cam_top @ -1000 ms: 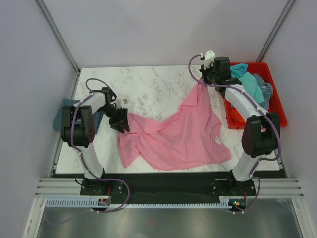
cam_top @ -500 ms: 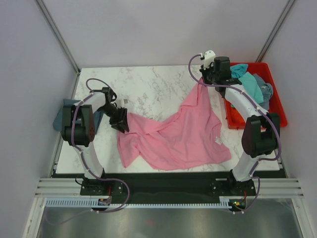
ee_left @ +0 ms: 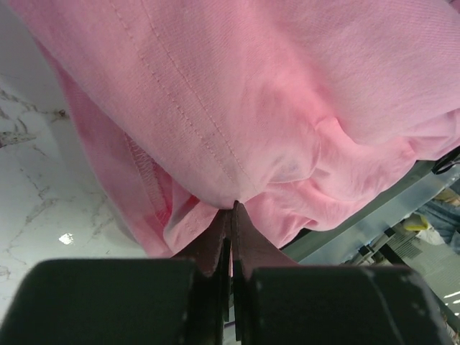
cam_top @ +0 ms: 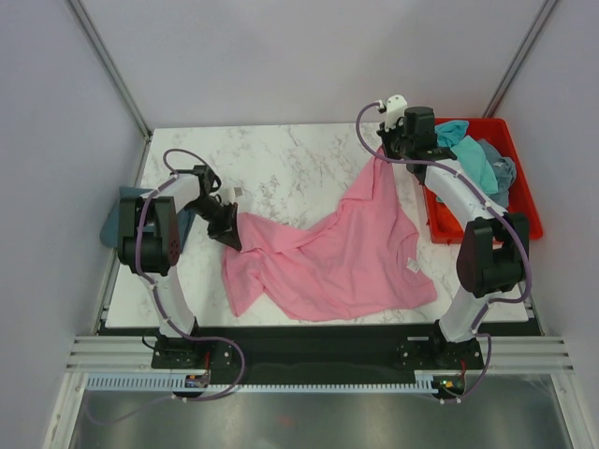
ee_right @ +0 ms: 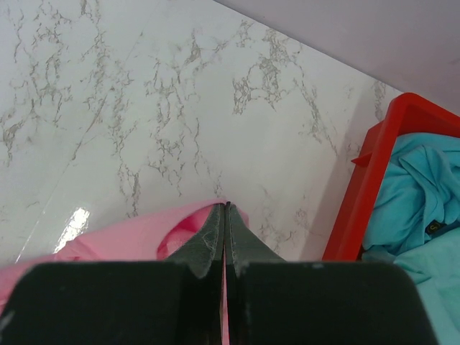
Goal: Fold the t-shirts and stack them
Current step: Flatten the tshirt out
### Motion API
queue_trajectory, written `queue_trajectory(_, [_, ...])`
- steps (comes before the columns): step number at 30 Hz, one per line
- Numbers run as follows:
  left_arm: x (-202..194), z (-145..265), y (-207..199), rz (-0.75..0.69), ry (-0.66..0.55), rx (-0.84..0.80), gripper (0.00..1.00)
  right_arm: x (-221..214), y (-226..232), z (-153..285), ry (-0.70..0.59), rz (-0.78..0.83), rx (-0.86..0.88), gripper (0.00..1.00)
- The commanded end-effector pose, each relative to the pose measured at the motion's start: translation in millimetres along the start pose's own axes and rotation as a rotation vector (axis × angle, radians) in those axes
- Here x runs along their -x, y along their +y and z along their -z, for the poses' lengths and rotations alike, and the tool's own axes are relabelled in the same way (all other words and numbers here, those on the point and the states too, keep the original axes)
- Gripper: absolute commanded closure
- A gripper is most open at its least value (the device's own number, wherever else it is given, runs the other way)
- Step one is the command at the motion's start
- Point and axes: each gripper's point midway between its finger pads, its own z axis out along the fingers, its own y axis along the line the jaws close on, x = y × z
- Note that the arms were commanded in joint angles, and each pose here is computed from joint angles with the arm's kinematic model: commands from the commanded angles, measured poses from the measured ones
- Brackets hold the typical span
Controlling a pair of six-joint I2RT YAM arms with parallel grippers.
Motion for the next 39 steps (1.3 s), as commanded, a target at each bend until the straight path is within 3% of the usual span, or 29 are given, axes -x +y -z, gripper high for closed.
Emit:
queue_trajectory(1, [7.7,13.9,-12.8,-0.023,-0.040,-0.032,0.98,31.2,-6.4,14.9,-0.089,0.023,-0.031,1.00])
queue_trajectory(10, [28.9,69.4,-47.1,-0.159,-0.240,-0.030,0.98,76.6,-18.4,47.2,-0.187,0.055,-0.076,1.00])
queue_trajectory(20, [70.2,174.8,-102.8,-0.385,-0.570,0.055,0.98,151.5,-43.6,115.8,-0.371,0.034,-0.190,1.00])
queue_trajectory(30, [50.9,267.4,-142.7,-0.553,-0.892,0.181,0.98,211.3,-58.7,270.3,-0.615,0.048,-0.340,1.00])
queue_trajectory(39, [-13.4,341.5,-171.0,-0.658,-1.149,0.307,0.98,195.0,-41.4,392.9,-0.750,0.022,-0.373,1.00])
